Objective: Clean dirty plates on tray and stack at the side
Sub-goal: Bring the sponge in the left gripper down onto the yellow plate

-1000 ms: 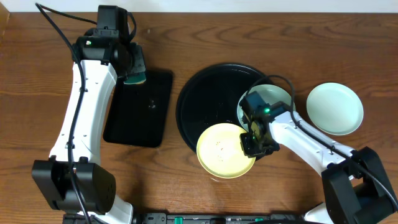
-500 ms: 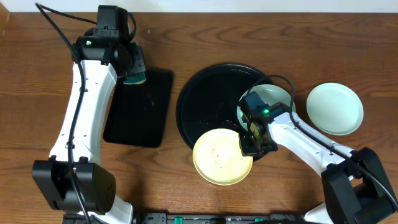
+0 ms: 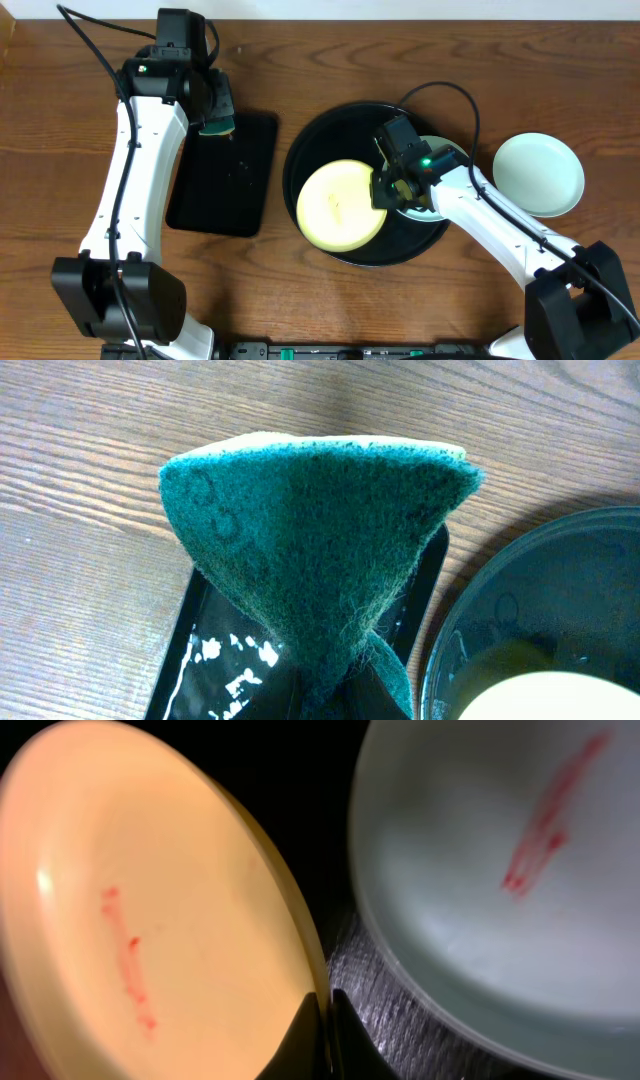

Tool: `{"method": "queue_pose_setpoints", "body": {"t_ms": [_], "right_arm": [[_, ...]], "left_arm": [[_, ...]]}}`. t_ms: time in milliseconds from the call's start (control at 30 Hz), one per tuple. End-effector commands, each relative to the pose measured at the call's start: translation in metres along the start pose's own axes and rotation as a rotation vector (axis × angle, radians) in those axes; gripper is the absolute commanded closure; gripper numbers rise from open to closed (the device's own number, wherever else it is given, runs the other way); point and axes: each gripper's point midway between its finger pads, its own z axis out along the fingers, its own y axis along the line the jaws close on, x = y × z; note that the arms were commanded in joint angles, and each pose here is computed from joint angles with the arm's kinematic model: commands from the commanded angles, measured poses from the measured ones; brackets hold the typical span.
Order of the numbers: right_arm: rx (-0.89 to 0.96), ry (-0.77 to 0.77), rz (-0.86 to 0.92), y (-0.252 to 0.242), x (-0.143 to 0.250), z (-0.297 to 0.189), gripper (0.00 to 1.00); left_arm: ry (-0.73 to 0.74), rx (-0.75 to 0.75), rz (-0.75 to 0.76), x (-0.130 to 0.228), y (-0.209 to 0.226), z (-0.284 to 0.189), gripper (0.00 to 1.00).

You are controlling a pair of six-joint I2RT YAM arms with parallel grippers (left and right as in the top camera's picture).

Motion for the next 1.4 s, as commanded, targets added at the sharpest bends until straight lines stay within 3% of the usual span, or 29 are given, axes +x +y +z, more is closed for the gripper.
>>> {"method": "queue_pose_setpoints", "body": {"t_ms": [0, 167, 500, 733, 1367], "right_arm": [[0.062, -0.151, 0.105, -0.006, -0.031, -0.008, 0.98], [0.030, -0.200, 0.070, 0.005, -0.049, 0.011, 0.98], [0.002, -0.073, 0.062, 0.011, -0.031, 0.065, 0.98], [-0.005, -0.074, 0.063, 0.012, -0.032, 0.068, 0.98], [-0.004, -0.072, 0.063, 0.012, -0.031, 0.068, 0.98]], "left_arm": [[-0.014, -0.011, -0.004, -0.004, 0.002, -0.003, 0.92], [-0.011, -0.007, -0.004, -0.003, 0.002, -0.002, 0.92], [0.046, 0.067, 0.002, 0.012, -0.012, 0.006, 0.93], [0.110, 0.176, 0.037, 0.032, -0.043, 0.010, 0.92], [0.248, 0.221, 0.250, 0.108, -0.121, 0.073, 0.92]]}}
